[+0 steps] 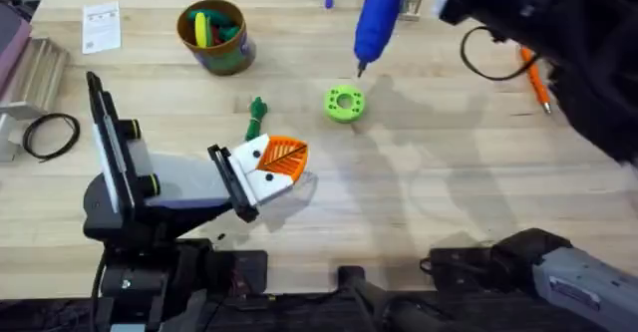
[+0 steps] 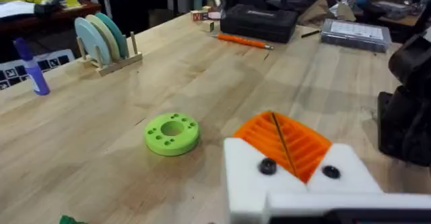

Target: Pick up the gripper from the table and insert it into the empty holder that is missing its gripper. Then pick up a screw, insert it into the mounting hole, and use the screwdriver to tighten it. Finally, clean up the table by picking up the vegetable and placing it into the bucket.

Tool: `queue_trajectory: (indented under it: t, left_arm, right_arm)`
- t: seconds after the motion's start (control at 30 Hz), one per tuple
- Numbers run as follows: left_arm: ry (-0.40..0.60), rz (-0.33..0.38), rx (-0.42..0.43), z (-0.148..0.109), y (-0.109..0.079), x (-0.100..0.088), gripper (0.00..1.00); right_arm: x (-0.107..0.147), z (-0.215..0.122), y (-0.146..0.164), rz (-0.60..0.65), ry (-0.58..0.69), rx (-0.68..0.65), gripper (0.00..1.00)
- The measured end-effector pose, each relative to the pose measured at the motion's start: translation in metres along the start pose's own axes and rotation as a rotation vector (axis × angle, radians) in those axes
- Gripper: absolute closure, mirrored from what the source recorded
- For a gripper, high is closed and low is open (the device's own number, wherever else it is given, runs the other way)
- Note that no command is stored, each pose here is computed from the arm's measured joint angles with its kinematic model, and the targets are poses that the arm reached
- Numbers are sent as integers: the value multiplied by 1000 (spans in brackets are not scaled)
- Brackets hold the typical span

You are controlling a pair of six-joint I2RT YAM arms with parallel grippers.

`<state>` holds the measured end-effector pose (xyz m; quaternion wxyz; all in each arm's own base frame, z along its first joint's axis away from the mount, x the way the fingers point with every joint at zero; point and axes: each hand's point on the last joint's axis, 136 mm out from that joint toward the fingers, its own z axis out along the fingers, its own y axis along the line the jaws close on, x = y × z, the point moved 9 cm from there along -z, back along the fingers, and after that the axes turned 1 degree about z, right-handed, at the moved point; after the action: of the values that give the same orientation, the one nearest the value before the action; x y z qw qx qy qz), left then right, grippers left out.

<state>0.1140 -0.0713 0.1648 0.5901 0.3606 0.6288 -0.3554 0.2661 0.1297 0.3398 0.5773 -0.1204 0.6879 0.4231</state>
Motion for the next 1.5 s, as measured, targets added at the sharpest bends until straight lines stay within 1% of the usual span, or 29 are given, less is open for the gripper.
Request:
queue_trajectory:
  t: [0.1, 0.13, 0.23, 0.47, 0.67, 0.77, 0.87, 1.1, 1.2, 1.37, 1.5]
  left_arm:
    - [0, 0, 0, 0, 0, 0, 996]
    - [0, 0, 0, 0, 0, 0, 996]
    - [0, 0, 0, 0, 0, 0, 996]
    - [0, 0, 0, 0, 0, 0, 996]
    - [0, 0, 0, 0, 0, 0, 996]
    - [0, 0, 0, 0, 0, 0, 996]
    - [0, 0, 0, 0, 0, 0, 996]
    - [0, 0, 0, 0, 0, 0, 996]
    - [0, 0, 0, 0, 0, 0, 996]
    - [0, 0, 0, 0, 0, 0, 996]
    - [0, 0, 0, 0, 0, 0, 996]
  right_arm:
    - [-5, -7, 17, -46, -43, -55, 977]
    - [-2, -3, 30, -76, -51, -112, 977]
    - [5, 7, 41, -109, -53, -177, 977]
    - [24, 34, 77, -260, -109, -410, 977]
    - [47, 50, 103, -298, -132, -550, 977]
    - [56, 54, 111, -298, -124, -588, 977]
    - [60, 52, 116, -303, -111, -629, 977]
    - [59, 47, 122, -315, -108, -706, 977]
    - [63, 45, 120, -318, -110, -717, 977]
    - [72, 33, 110, -328, -152, -728, 977]
    - [75, 31, 108, -324, -151, -727, 977]
